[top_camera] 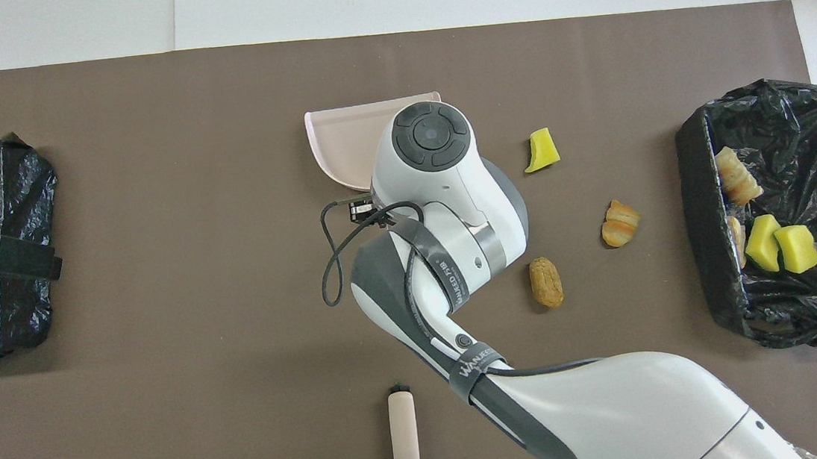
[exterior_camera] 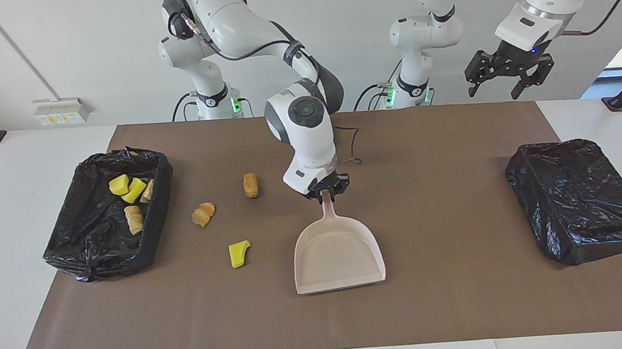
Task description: Sweep and dump trash in bin
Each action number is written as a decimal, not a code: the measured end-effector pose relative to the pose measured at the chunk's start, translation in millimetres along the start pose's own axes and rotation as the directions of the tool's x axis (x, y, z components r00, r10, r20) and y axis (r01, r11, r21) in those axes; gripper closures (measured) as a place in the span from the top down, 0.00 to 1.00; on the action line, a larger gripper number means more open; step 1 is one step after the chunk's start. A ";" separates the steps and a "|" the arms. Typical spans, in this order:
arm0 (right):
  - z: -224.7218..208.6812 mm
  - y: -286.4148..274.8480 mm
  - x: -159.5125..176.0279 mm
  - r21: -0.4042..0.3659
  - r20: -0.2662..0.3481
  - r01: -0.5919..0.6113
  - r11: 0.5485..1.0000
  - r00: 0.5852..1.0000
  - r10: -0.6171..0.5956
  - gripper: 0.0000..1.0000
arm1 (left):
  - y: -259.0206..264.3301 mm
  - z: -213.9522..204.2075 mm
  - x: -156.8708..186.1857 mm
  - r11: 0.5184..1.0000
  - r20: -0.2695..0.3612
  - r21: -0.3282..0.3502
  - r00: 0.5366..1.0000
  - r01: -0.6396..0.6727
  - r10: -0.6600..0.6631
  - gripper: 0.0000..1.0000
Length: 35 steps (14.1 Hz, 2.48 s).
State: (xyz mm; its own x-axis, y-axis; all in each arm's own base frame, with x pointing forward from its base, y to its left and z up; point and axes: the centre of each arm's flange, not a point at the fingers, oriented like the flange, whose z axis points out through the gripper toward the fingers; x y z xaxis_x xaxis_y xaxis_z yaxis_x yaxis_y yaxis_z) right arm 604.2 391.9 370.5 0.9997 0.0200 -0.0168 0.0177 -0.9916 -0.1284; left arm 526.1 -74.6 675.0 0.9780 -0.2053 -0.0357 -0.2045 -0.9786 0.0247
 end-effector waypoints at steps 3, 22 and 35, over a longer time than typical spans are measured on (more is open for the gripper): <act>-0.1 -9.8 -1.2 0.039 0.010 -0.056 0.998 0.998 0.056 0.31 | -0.1 0.0 0.0 1.000 0.000 0.000 1.000 0.000 0.000 1.00; -3.0 -1.8 -5.7 0.047 0.030 -0.050 0.998 0.998 0.049 1.00 | 4.4 13.1 21.5 1.000 -0.064 0.003 0.998 -0.011 0.012 1.00; -104.1 66.8 -160.2 -0.060 0.310 0.052 0.997 0.950 -0.031 1.00 | 208.0 208.8 90.2 0.983 -0.108 -0.012 0.977 0.182 -0.182 1.00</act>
State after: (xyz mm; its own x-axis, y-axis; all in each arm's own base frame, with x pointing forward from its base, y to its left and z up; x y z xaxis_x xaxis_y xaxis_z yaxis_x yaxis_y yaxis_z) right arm 447.2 309.1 467.8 0.9436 0.0894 -0.3189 0.0707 -0.9951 -0.0697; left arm 563.5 -300.2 468.3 0.9974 -0.0203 0.0688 -0.0225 -0.9993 0.0301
